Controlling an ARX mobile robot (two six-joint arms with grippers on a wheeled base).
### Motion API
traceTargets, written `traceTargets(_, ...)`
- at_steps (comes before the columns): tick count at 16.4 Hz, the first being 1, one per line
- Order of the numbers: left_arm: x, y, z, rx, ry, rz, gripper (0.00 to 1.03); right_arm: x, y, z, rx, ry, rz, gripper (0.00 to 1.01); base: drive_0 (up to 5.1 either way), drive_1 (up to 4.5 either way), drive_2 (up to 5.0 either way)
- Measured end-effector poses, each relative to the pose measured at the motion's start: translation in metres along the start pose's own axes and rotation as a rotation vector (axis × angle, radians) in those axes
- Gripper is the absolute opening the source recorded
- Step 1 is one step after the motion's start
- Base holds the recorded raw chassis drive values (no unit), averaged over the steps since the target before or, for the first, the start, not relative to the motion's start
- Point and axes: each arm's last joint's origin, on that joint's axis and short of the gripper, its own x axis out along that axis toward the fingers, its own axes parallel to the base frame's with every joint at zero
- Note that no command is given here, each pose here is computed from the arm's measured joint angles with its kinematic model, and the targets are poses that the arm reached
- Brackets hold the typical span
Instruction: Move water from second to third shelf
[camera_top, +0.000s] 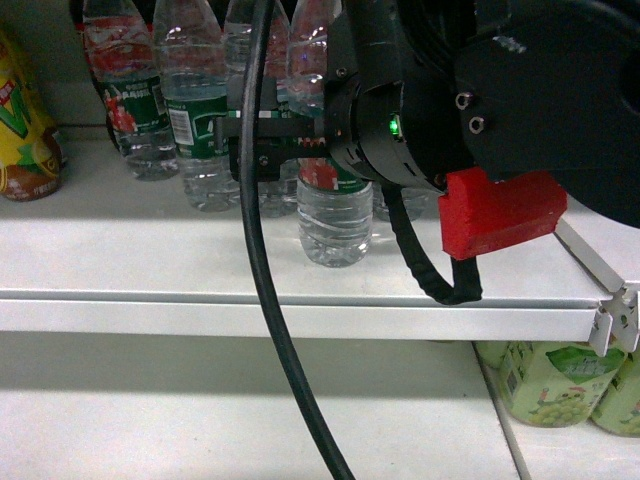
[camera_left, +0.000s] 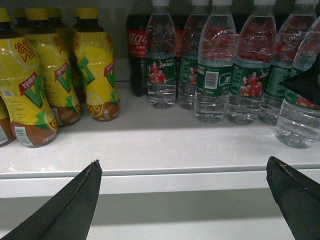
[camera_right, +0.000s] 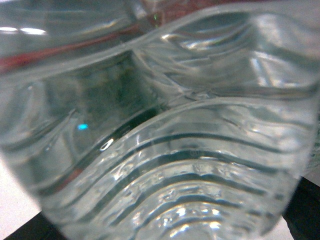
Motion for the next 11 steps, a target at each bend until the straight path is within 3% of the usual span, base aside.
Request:
traceTargets(2,0.0000,0.0000,0.0000,0.000,0.000,0.000,0.98,0.0033,0.0010,-0.0021,-0.012,0.000,-0.020,0.97,0.0,0.00,0.0)
traceTargets(5,0.0000,0.0000,0.0000,0.000,0.000,0.000,0.98,0.0058,0.0008,-0.0040,-0.025,0.002,-0.037,0.83,0.0,0.00,0.0)
traceTargets(9,0.0000,0.0000,0.0000,0.000,0.000,0.000,0.98,0.0057,0.0026,-0.0036,-0.033,-0.010,-0.036,0.50,0.0,0.00,0.0)
traceTargets(11,0.0000,0.0000,0.0000,0.000,0.000,0.000,0.98,0.0022,0.0010,-0.0065,-0.029,-0.022,-0.029,0.40,0.0,0.00,0.0)
